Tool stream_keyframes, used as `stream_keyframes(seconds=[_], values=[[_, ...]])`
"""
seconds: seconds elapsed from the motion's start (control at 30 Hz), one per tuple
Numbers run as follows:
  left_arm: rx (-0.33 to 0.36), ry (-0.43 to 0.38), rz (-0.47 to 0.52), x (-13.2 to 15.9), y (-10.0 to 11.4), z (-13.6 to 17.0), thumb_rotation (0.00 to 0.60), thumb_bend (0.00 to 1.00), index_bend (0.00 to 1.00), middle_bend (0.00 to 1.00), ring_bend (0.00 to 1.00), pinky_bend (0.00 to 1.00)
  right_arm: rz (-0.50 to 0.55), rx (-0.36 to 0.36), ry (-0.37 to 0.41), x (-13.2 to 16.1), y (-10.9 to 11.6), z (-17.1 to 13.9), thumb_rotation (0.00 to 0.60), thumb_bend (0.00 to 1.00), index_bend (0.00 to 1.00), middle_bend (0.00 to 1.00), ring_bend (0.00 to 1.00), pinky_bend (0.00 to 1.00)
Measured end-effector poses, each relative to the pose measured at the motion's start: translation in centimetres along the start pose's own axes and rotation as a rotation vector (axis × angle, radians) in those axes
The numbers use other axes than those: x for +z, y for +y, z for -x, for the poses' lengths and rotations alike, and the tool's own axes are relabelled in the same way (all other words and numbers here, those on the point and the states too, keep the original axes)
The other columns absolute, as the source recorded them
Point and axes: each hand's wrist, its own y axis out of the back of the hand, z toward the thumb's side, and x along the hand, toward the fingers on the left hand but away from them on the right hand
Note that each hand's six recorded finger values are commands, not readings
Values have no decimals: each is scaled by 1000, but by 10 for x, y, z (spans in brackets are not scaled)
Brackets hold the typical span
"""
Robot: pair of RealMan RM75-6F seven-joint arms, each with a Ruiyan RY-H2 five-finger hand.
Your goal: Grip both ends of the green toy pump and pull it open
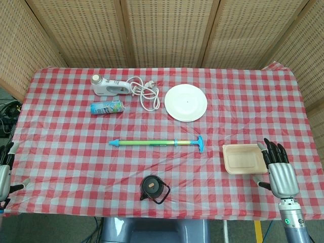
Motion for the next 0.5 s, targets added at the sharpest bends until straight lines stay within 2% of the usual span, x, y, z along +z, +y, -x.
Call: stream_keyframes(seconds=[0.5], values=[[5,-14,2,4,2,1,600,67,0,0,0,0,10,12,15,4,-1,-1,600,128,16,0,0,0]])
